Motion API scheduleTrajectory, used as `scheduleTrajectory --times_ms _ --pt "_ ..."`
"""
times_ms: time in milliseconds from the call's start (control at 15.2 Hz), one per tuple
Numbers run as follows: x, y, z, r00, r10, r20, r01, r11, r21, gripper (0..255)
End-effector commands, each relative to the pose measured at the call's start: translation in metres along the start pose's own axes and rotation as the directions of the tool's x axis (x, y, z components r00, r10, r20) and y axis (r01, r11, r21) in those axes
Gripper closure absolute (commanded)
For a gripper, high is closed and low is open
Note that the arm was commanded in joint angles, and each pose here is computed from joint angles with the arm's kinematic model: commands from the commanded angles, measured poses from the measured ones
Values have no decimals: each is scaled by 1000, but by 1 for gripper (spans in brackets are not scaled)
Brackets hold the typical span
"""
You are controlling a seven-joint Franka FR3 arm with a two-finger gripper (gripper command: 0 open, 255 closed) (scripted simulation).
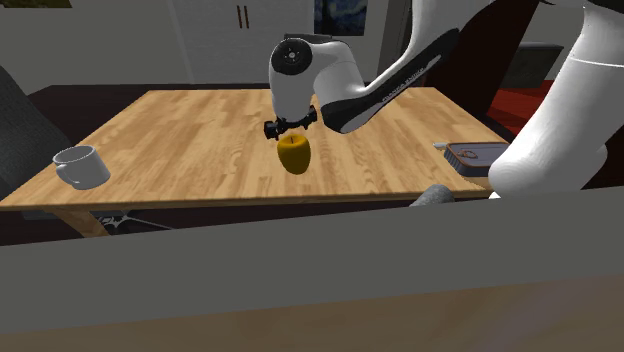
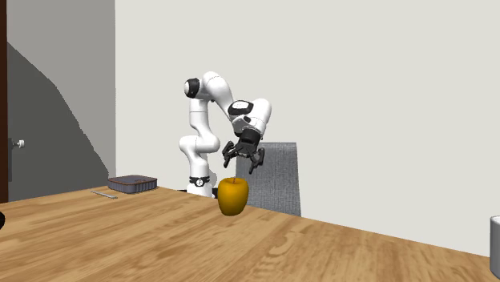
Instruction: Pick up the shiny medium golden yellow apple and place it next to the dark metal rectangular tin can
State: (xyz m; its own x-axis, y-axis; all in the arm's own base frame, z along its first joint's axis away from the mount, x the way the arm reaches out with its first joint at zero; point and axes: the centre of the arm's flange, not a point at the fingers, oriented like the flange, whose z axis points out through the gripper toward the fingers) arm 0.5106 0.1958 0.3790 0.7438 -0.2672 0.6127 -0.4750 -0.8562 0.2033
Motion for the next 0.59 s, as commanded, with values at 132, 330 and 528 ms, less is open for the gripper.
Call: scheduleTrajectory --times_ms 132,330,528 --pt "0 -1 24 1000 0 -2 0 1000 0 0" --pt "0 -1 24 1000 0 -2 0 1000 0 0" --pt "0 -1 24 1000 0 -2 0 1000 0 0"
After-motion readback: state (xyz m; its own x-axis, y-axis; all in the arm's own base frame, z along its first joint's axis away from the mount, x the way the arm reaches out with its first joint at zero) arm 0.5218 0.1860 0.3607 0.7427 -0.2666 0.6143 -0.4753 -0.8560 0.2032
